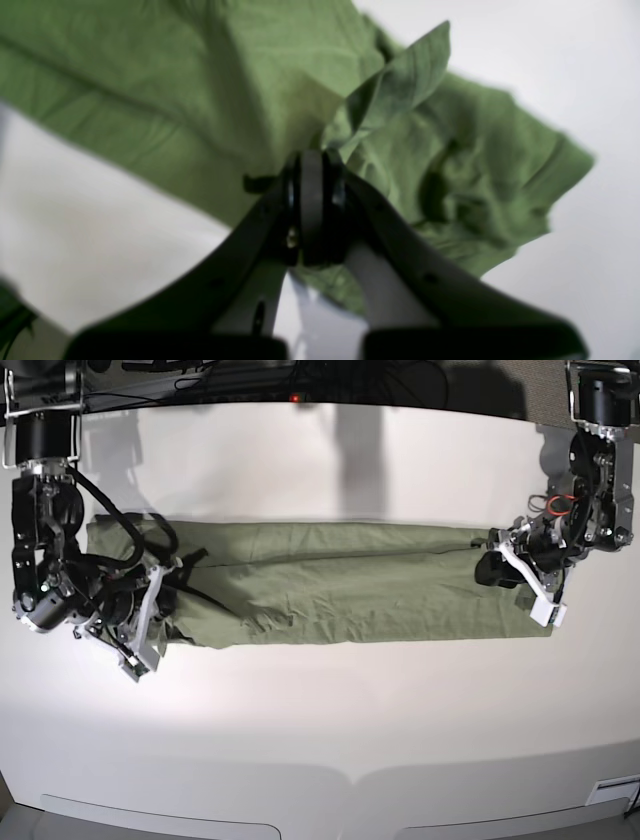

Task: Fold the T-shirt properly
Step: 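Fold the folded edge over onto the shirt with both grippers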

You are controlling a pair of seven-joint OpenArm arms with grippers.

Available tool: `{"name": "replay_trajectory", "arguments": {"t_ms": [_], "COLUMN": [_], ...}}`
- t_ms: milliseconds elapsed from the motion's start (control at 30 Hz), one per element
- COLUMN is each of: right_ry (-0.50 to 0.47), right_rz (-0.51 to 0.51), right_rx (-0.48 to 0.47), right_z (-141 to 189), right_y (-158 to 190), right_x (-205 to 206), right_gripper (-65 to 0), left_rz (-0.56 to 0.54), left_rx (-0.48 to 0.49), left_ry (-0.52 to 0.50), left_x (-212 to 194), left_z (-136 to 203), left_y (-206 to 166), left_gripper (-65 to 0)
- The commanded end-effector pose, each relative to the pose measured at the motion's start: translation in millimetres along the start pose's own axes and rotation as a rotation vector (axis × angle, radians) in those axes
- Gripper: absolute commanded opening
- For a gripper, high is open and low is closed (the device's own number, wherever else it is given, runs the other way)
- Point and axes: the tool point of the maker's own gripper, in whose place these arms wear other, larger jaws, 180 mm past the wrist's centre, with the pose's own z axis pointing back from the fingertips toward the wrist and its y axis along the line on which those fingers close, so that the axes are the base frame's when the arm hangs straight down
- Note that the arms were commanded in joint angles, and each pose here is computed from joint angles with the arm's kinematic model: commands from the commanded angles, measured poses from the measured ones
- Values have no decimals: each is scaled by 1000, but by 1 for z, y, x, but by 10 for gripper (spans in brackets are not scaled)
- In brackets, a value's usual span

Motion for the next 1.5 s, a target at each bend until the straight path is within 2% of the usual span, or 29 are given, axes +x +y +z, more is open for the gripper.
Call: {"name": "replay_trajectory", "arguments": {"t_ms": [0,100,233,433,633,933,1200,1333,1367,1467], "right_ry": [-19,21,22,-55,-84,34,89,96,96,98], "right_rz": [17,-11,-69,-159,-170,-204,-301,-317,-317,-317], "right_rx": [-35,-48,-96,-135,-141,-199,-154,-147,-148,-148], "right_z": [11,15,28,51,54,46,27,24,24,24], "right_y": [-11,-17,-35,-58,-61,-77,-79,-79,-79,-79], "right_x": [6,-10,-25,-25,-22,-54,-85,-90,-90,-90], "right_gripper": [-650,-650,-650,-650,-650,-650,-650,-650,-631,-454], "left_rz": [-8,-8,-9,-8,-7,-8,-8,-8,-8,-8], "left_rx": [64,64,63,63,64,64,64,64,64,64], "left_ry": [121,121,122,124,135,145,144,144,144,144], "left_x": [-26,-26,-27,-27,-29,-31,-31,-31,-31,-30], "left_z": [3,3,3,3,3,4,4,4,4,4], "left_y": [15,15,14,14,15,15,15,14,14,14], "left_gripper": [-414,-414,-414,-414,-414,-414,-414,-414,-414,-414]}}
